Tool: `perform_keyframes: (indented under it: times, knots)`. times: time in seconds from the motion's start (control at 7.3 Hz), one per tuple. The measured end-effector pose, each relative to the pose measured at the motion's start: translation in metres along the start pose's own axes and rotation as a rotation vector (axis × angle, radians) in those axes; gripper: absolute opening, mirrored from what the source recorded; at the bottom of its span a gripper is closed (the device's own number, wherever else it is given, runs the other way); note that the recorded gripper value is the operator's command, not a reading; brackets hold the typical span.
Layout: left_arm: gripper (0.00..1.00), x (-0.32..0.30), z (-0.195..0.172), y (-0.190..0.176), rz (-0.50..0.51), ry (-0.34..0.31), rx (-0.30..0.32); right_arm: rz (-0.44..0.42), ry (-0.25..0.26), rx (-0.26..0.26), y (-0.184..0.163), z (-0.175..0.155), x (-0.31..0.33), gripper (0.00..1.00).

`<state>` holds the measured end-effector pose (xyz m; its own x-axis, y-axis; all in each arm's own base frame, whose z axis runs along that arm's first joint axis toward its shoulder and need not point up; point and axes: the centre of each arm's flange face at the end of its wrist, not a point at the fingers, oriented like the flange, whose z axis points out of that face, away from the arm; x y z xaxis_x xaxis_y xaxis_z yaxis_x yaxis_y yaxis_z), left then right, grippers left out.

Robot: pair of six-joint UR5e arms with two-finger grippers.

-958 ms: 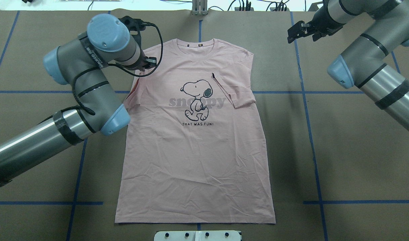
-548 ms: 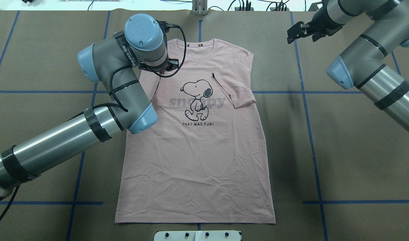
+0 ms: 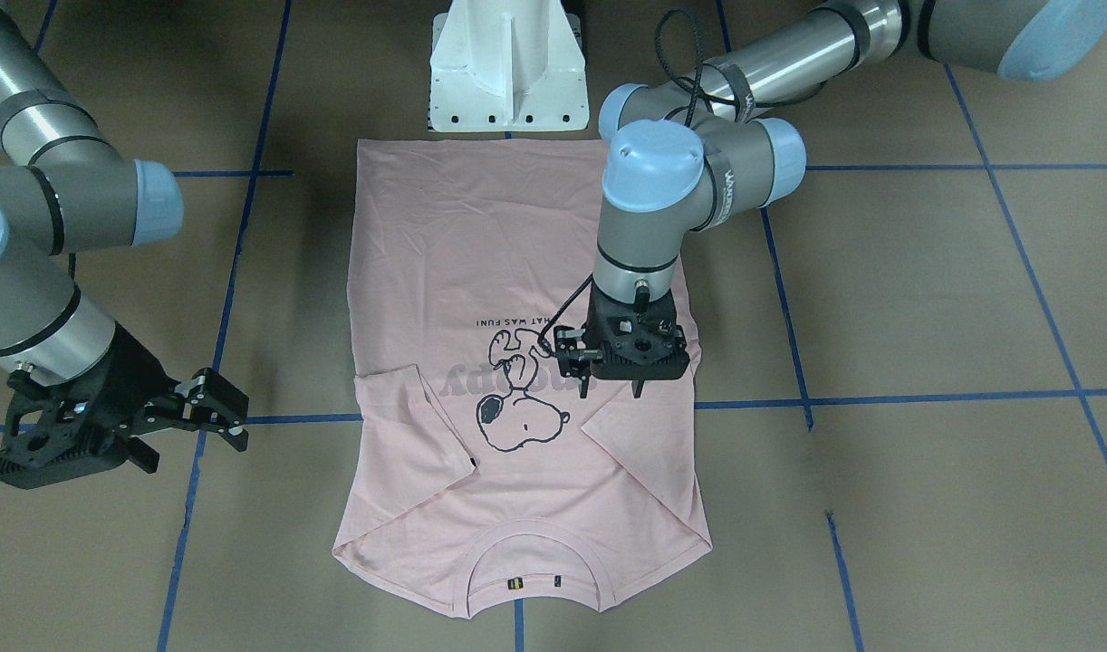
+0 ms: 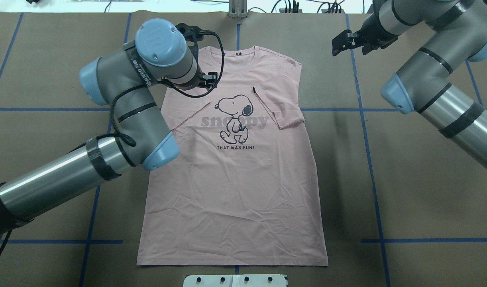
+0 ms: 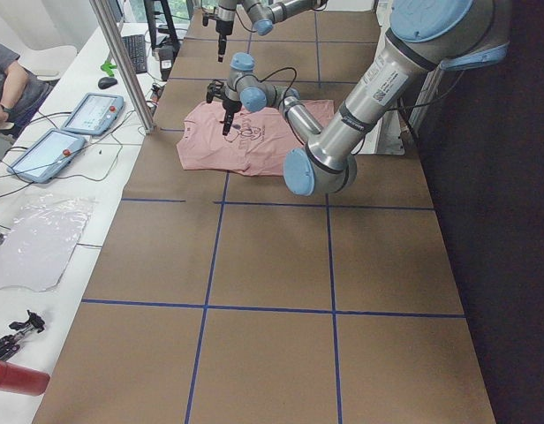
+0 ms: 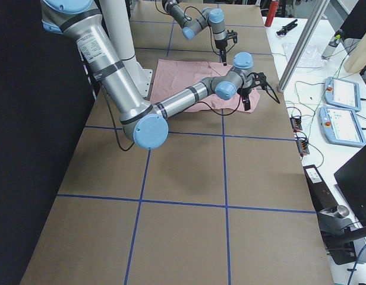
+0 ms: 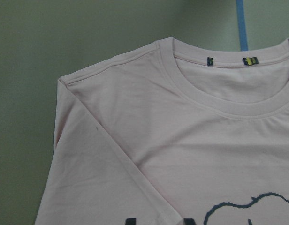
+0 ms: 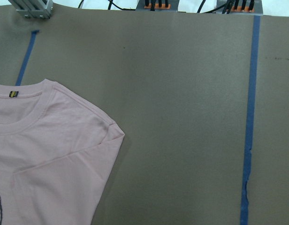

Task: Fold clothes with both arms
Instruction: 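Lower both grippers to the shirt's hem corners nearest the robot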

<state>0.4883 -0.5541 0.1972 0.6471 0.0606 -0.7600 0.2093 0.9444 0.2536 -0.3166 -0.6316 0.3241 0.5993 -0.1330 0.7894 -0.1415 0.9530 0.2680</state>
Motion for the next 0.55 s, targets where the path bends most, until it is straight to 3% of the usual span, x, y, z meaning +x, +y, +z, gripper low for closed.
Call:
perform_keyframes:
  times: [0.27, 0.55]
  knots:
    - [1.0, -0.032, -0.058, 0.043, 0.054, 0.106, -0.002, 0.101, -0.012, 0.01, 0.082, 0.009, -0.068, 1.0]
    - [1.0, -0.042, -0.095, 0.098, 0.083, 0.185, -0.031, 0.186, -0.003, 0.02, 0.219, -0.015, -0.127, 0.97]
